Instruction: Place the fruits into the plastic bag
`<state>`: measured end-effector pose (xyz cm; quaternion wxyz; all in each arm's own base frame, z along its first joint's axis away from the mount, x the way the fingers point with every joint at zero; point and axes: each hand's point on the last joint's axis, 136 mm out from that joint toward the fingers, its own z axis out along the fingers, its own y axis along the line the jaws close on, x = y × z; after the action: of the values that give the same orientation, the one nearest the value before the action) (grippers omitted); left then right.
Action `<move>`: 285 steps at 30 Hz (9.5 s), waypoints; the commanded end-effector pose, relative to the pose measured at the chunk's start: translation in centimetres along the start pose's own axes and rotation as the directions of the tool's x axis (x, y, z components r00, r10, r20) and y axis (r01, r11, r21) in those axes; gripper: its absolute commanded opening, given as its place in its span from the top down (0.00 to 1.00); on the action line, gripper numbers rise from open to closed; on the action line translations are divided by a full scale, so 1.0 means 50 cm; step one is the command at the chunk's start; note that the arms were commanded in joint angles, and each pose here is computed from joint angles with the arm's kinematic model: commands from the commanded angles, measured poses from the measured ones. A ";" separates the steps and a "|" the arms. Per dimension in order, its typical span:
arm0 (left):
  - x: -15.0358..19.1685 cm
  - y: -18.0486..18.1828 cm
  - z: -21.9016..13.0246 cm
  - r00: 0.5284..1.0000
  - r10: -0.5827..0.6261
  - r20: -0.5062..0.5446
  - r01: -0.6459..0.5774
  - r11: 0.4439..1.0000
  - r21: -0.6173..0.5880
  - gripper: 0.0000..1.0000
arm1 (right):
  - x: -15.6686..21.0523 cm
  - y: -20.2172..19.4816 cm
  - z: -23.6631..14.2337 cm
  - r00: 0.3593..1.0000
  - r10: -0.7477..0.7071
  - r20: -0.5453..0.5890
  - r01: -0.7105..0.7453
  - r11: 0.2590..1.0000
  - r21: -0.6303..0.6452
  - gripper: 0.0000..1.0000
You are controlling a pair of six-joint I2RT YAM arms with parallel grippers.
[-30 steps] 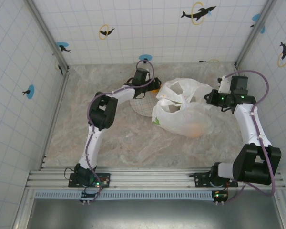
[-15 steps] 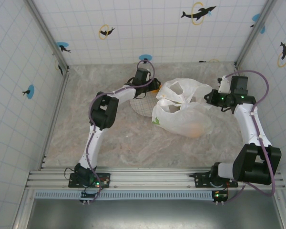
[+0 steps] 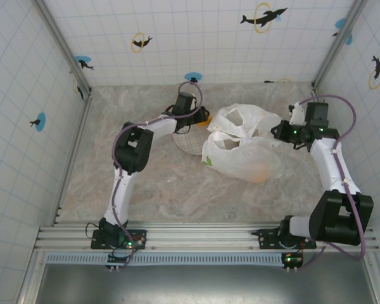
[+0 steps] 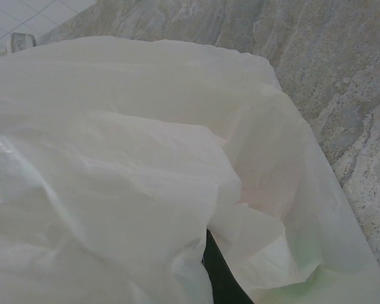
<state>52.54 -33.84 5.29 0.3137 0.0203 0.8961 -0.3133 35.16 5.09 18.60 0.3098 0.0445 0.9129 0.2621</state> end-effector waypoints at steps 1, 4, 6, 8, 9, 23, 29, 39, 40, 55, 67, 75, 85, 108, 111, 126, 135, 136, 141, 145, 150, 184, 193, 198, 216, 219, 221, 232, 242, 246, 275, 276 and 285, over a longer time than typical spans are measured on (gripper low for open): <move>-0.091 -0.027 -0.083 0.992 0.024 0.127 -0.027 0.999 0.021 0.49 | -0.004 0.003 -0.007 1.000 -0.005 0.024 0.005 1.000 -0.008 1.00; -0.102 -0.023 -0.124 0.987 0.021 0.161 -0.025 1.000 0.020 0.50 | -0.003 0.003 -0.008 1.000 -0.005 0.025 0.006 1.000 -0.007 1.00; -0.105 -0.020 -0.150 0.984 0.020 0.178 -0.023 1.000 0.017 0.49 | -0.002 0.003 -0.008 1.000 -0.006 0.024 0.006 1.000 -0.007 1.00; -0.110 -0.022 -0.178 0.980 0.020 0.197 -0.024 1.000 0.020 0.49 | -0.002 0.004 -0.008 1.000 -0.005 0.024 0.005 1.000 -0.010 1.00; -0.111 -0.024 -0.193 0.978 0.021 0.207 -0.026 0.999 0.020 0.49 | -0.003 0.004 -0.008 1.000 -0.006 0.025 0.006 1.000 -0.012 1.00; -0.035 -0.147 -0.413 0.956 0.102 0.274 -0.146 0.979 0.145 0.52 | -0.005 0.003 -0.007 1.000 -0.005 0.023 0.006 1.000 -0.010 1.00; 0.014 -0.235 -0.508 0.929 0.202 0.312 -0.273 0.939 0.207 0.52 | -0.010 0.005 -0.005 1.000 -0.002 0.025 0.003 1.000 -0.016 1.00; 0.110 -0.324 -0.494 0.876 0.408 0.257 -0.461 0.864 0.201 0.51 | -0.008 0.006 -0.007 1.000 -0.006 0.025 0.006 1.000 -0.012 1.00; 0.118 -0.328 -0.488 0.871 0.425 0.248 -0.475 0.857 0.199 0.51 | -0.008 0.004 -0.008 1.000 -0.005 0.026 0.005 1.000 -0.008 1.00; 0.234 -0.434 -0.448 0.818 0.554 0.156 -0.561 0.705 0.435 0.51 | -0.015 0.012 -0.009 1.000 -0.005 0.031 0.005 1.000 -0.025 1.00; 0.070 -0.464 -0.591 0.760 0.412 0.503 -0.587 0.768 0.258 0.49 | -0.038 0.068 -0.025 0.997 -0.001 0.075 0.011 0.990 -0.140 1.00; 0.120 -0.612 -0.552 0.797 0.402 0.451 -0.597 0.637 0.488 0.49 | -0.026 0.129 -0.020 0.998 -0.021 0.058 0.035 0.970 -0.241 1.00; 0.131 -0.580 -0.370 0.781 0.510 0.361 -0.612 0.738 0.283 0.49 | -0.011 0.165 -0.041 0.997 -0.048 0.060 0.064 0.949 -0.308 1.00; 0.082 -0.424 -0.257 0.839 0.456 0.296 -0.488 0.872 0.042 0.50 | 0.014 0.160 -0.034 0.997 -0.074 0.022 0.077 0.946 -0.314 1.00; 0.132 -0.438 -0.249 0.784 0.565 0.258 -0.602 0.794 0.090 0.49 | 0.000 0.173 -0.042 0.998 -0.050 0.045 0.062 0.936 -0.346 1.00; 0.326 -0.470 -0.225 0.710 0.686 0.156 -0.672 0.597 0.438 0.48 | -0.009 0.156 -0.021 0.993 0.102 0.057 -0.074 0.924 -0.375 1.00; 0.313 -0.452 -0.135 0.757 0.645 0.104 -0.634 0.688 0.353 0.41 | -0.002 0.129 -0.008 0.990 0.129 0.048 -0.105 0.932 -0.348 1.00; 0.314 -0.452 -0.131 0.759 0.643 0.100 -0.632 0.690 0.354 0.40 | -0.002 0.126 -0.007 0.990 0.132 0.048 -0.107 0.932 -0.346 1.00; 0.318 -0.452 -0.129 0.765 0.637 0.093 -0.621 0.691 0.370 0.31 | 0.002 0.108 -0.007 0.989 0.139 0.047 -0.117 0.937 -0.329 1.00; 0.305 -0.451 -0.139 0.788 0.608 0.092 -0.591 0.707 0.389 0.26 | 0.006 0.097 -0.003 0.988 0.148 0.047 -0.126 0.939 -0.321 1.00; 0.279 -0.444 -0.163 0.812 0.574 0.108 -0.563 0.720 0.406 0.20 | 0.007 0.088 -0.003 0.988 0.150 0.048 -0.128 0.941 -0.312 1.00; 0.170 -0.172 -0.450 0.955 0.259 0.143 -0.272 0.959 0.078 0.07 | 0.031 0.031 0.018 0.995 0.101 0.015 -0.096 0.978 -0.187 1.00; 0.240 -0.210 -0.357 0.986 0.143 -0.089 -0.113 0.953 0.280 0.35 | 0.007 0.040 0.005 0.995 0.088 0.041 -0.079 0.980 -0.183 1.00; 0.237 -0.273 -0.366 0.982 0.162 -0.099 -0.106 0.900 0.423 0.77 | -0.017 0.049 -0.012 0.996 0.065 0.066 -0.053 0.984 -0.170 1.00; 0.207 -0.515 -0.546 0.935 0.332 0.126 -0.310 0.589 0.746 0.98 | -0.148 0.042 -0.126 0.980 -0.097 0.173 0.081 0.992 0.099 1.00; 0.219 -0.496 -0.515 0.940 0.332 0.082 -0.284 0.625 0.727 0.98 | -0.141 0.036 -0.121 0.983 -0.094 0.155 0.078 0.991 0.104 1.00; 0.227 -0.493 -0.506 0.941 0.333 0.060 -0.269 0.630 0.728 0.98 | -0.143 0.038 -0.127 0.982 -0.102 0.156 0.085 0.990 0.109 1.00; 0.252 -0.468 -0.456 0.943 0.332 -0.016 -0.221 0.664 0.714 0.72 | -0.130 0.009 -0.125 0.984 -0.086 0.154 0.062 0.986 0.156 1.00; 0.221 -0.365 -0.383 0.944 0.330 -0.031 -0.272 0.826 0.494 0.34 | -0.077 0.015 -0.066 0.994 -0.037 0.106 0.031 0.998 0.053 1.00; 0.194 -0.358 -0.367 0.942 0.336 0.004 -0.305 0.850 0.429 0.27 | -0.071 0.026 -0.054 0.994 -0.055 0.095 0.053 0.998 0.031 1.00; -0.001 -0.305 -0.209 0.825 0.539 0.170 -0.522 0.842 -0.140 0.12 | -0.038 0.024 -0.047 0.991 -0.117 0.059 0.116 0.993 0.020 1.00; 0.000 -0.312 -0.208 0.823 0.544 0.165 -0.530 0.839 -0.124 0.11 | -0.040 0.024 -0.050 0.991 -0.117 0.064 0.116 0.993 0.023 1.00; 0.033 -0.406 -0.310 0.817 0.519 0.252 -0.569 0.797 0.203 0.04 | -0.042 0.015 -0.046 0.993 -0.102 0.061 0.100 0.995 0.025 1.00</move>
<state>39.73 -41.32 19.89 0.4456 0.2786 0.8123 -0.2528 35.62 4.22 21.41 0.3446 0.0147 0.9089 0.2345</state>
